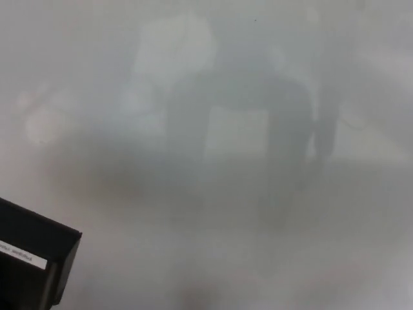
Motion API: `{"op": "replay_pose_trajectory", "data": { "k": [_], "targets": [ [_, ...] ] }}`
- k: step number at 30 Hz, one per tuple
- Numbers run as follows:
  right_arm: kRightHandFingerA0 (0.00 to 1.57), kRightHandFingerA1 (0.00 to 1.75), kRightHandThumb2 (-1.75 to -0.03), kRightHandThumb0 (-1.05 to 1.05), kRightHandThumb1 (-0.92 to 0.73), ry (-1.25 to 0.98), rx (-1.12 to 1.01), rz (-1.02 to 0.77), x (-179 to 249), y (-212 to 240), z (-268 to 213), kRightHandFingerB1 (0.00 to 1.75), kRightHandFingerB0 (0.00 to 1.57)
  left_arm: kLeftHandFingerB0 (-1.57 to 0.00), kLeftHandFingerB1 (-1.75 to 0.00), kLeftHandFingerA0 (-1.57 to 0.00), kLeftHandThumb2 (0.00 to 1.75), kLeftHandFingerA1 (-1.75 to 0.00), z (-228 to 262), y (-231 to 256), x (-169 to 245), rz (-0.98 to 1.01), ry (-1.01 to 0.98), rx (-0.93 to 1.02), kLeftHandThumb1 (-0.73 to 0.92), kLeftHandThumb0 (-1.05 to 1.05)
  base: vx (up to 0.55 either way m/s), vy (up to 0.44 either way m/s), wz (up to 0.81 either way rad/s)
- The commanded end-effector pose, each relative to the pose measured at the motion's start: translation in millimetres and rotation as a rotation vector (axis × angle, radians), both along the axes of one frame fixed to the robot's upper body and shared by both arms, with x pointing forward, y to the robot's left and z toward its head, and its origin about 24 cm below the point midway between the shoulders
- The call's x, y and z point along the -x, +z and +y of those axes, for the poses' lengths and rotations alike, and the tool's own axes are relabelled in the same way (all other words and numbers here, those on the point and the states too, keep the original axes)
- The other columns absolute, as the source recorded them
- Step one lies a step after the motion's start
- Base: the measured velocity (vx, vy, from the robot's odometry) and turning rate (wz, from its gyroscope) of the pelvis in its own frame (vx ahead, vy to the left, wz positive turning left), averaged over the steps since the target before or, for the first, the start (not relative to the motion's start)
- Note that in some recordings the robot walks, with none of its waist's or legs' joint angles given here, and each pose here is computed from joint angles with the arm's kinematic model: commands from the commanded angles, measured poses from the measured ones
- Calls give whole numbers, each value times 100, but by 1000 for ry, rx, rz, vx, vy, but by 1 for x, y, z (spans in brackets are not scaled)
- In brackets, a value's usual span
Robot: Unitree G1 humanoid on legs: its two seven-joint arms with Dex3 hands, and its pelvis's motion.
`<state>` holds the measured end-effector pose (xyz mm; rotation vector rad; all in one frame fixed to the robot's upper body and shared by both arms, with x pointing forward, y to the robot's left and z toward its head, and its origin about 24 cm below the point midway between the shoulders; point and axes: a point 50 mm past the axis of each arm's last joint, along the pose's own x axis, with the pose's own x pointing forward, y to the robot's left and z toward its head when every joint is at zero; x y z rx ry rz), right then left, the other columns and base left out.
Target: A magnetic marker holder is on the left hand side of the white board, the robot put the index and middle finger into the opening of the container and pull off the magnetic holder and hand it to a human on the left hand side.
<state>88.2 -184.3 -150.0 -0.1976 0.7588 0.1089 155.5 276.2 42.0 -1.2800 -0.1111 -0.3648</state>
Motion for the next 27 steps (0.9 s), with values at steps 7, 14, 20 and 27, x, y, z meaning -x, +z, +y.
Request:
{"op": "replay_pose_trajectory", "data": {
  "k": [7, 14, 20, 27],
  "targets": [
    [32, 35, -64, -59, -80, -4, 15, 48, 16, -3, -5, 28, 19, -67, -42, -89, 63, -48, 15, 15, 14, -131, -13, 68, 73, -53, 0, 0, 0],
    [23, 46, -91, -64, -64, -16, -3, 50, 13, -3, -5, 40, 14, -64, -39, -73, 61, -44, 14, 16, 10, -214, -59, 90, 65, -49, 0, 0, 0],
    [25, 46, -92, -65, -63, -17, 4, 36, 10, -2, -6, 41, 13, -62, -44, -60, 58, -41, 12, 15, 5, -264, -72, 54, 53, -51, 0, 0, 0],
    [26, 47, -93, -66, -62, -17, 4, 29, 10, -2, -6, 41, 12, -50, -48, -54, 53, -42, 8, 12, 3, -266, -109, 50, 43, -49, 0, 0, 0]
  ]
}}
